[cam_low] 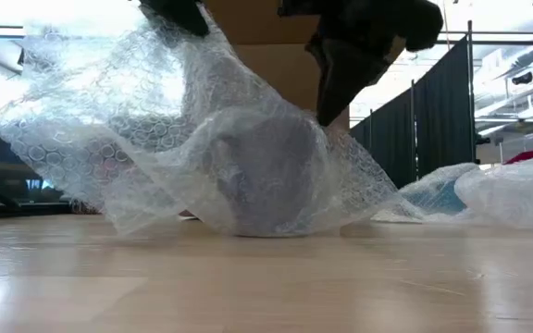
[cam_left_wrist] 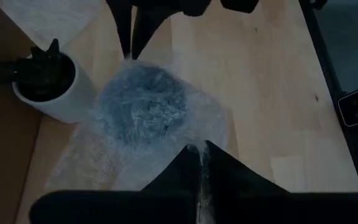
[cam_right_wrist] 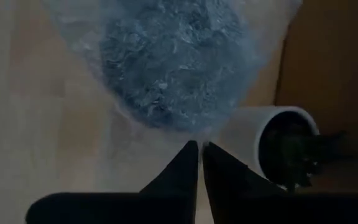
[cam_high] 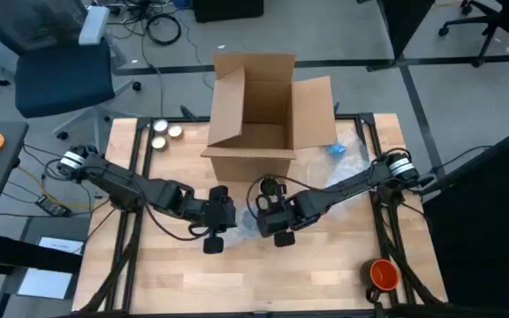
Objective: Wrap mug
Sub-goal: Wrap the blue cup with the transparent bubble wrap
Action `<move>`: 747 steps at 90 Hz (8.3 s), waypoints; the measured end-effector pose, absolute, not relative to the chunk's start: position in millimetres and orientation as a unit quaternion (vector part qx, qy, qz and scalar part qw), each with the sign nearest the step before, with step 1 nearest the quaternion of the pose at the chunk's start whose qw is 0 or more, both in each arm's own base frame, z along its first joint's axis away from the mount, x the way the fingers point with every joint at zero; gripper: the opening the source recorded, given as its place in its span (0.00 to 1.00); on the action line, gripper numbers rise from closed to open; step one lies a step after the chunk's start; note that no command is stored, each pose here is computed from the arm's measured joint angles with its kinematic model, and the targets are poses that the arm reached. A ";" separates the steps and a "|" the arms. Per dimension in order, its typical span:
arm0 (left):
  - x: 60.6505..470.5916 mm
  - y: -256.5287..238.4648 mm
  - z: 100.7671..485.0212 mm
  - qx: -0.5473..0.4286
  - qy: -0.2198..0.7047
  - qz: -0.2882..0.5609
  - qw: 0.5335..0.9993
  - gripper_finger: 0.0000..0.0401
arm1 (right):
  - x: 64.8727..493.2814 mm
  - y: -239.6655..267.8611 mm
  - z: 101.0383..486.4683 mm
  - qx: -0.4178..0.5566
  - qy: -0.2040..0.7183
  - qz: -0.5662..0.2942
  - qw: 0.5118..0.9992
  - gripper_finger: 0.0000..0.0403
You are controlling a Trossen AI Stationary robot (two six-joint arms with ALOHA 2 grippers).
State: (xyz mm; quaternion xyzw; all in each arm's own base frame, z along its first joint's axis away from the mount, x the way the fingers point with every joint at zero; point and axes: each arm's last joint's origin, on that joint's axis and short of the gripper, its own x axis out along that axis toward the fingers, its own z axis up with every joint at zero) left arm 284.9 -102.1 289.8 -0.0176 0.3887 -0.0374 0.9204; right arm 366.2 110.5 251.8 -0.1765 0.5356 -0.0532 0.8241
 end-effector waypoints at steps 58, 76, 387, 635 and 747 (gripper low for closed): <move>285.3 -104.6 291.0 -0.010 0.381 -0.046 0.923 0.00 | 369.8 115.2 286.9 -0.159 0.480 -0.038 0.862 0.00; 285.4 -104.2 291.1 -0.023 0.380 -0.036 0.924 0.00 | 355.0 145.2 298.0 -0.068 0.482 0.011 0.874 0.00; 164.6 -236.0 243.6 0.008 0.525 0.098 0.845 0.03 | 405.7 101.5 235.7 -0.096 0.502 -0.058 0.858 0.00; 274.9 -208.4 270.8 0.039 0.234 0.098 0.967 0.00 | 407.6 118.5 207.4 -0.049 0.460 0.053 0.885 0.00; 299.4 -155.0 214.2 -0.046 0.223 0.102 0.968 0.13 | 396.7 152.9 247.7 -0.125 0.463 -0.004 0.877 0.00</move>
